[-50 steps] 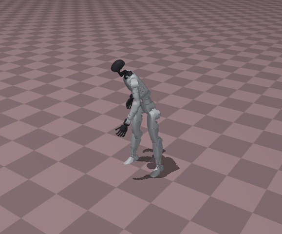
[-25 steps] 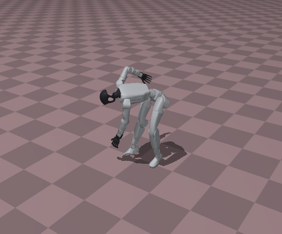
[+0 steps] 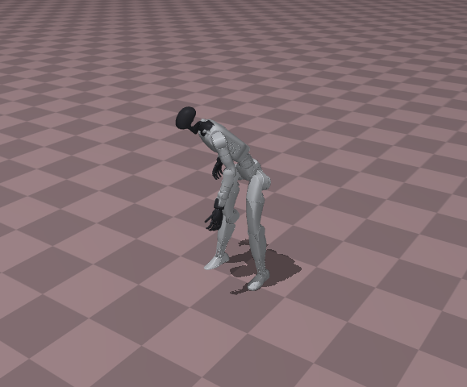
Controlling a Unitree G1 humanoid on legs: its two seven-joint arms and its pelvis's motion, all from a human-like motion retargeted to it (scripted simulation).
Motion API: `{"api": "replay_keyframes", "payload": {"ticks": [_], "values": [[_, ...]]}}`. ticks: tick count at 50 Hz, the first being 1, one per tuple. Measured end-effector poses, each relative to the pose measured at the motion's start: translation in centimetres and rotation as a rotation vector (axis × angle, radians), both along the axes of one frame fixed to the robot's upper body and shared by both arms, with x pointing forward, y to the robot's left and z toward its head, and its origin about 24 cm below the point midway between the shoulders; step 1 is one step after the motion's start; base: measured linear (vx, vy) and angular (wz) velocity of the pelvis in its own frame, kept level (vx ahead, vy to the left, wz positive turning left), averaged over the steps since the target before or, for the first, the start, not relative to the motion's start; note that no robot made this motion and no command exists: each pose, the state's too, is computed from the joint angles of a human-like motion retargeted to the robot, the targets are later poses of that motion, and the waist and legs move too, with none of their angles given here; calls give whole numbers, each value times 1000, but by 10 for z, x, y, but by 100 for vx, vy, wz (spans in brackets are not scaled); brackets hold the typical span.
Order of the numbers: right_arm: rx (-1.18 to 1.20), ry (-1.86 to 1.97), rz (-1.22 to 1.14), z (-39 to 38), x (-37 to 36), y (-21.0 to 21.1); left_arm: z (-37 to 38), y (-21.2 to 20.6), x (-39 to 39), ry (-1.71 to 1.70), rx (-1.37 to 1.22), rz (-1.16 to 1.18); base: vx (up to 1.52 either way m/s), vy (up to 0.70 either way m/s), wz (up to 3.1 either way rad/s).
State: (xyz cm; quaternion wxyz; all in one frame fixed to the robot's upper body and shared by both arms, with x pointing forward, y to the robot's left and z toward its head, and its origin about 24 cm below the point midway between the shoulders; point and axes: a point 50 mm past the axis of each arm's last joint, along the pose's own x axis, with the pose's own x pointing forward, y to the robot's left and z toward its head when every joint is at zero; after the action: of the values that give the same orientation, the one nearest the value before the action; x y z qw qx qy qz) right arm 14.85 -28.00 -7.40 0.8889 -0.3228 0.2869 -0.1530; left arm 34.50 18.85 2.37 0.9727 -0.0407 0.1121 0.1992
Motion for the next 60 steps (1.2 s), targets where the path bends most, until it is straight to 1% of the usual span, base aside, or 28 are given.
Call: {"api": "replay_keyframes", "payload": {"ticks": [2,5,9,13,15,17,23,32,38,43,50,60], "values": [[64,-2,-7,-3,4,8,-21,21,-27,24,-29,21,30,-6,38],[161,-6,-109,-10,-2,13,-42,29,-48,79,-89,48,31,-9,39],[224,1,-150,-18,-3,23,-54,49,-72,124,-22,45,29,-6,51],[207,40,-100,-26,-4,34,-63,62,-85,191,101,22,24,-1,74],[182,72,-52,-29,-4,37,-69,65,-89,237,152,6,20,6,97],[221,97,47,-31,-9,42,-79,62,-94,291,172,-44,19,12,113],[167,229,129,-45,-16,42,-111,55,-119,475,166,-50,12,0,81],[102,429,205,-63,-32,40,-159,58,-205,755,73,-115,9,1,22],[104,459,248,-64,-33,42,-177,66,-267,938,14,-79,4,1,-7],[120,443,266,-62,-29,45,-185,67,-302,1045,-19,-9,0,0,0],[137,412,305,-59,-18,52,-186,62,-310,1033,-61,77,0,1,3],[109,331,421,-49,11,74,-179,63,-286,915,-29,52,-1,0,6]]}}
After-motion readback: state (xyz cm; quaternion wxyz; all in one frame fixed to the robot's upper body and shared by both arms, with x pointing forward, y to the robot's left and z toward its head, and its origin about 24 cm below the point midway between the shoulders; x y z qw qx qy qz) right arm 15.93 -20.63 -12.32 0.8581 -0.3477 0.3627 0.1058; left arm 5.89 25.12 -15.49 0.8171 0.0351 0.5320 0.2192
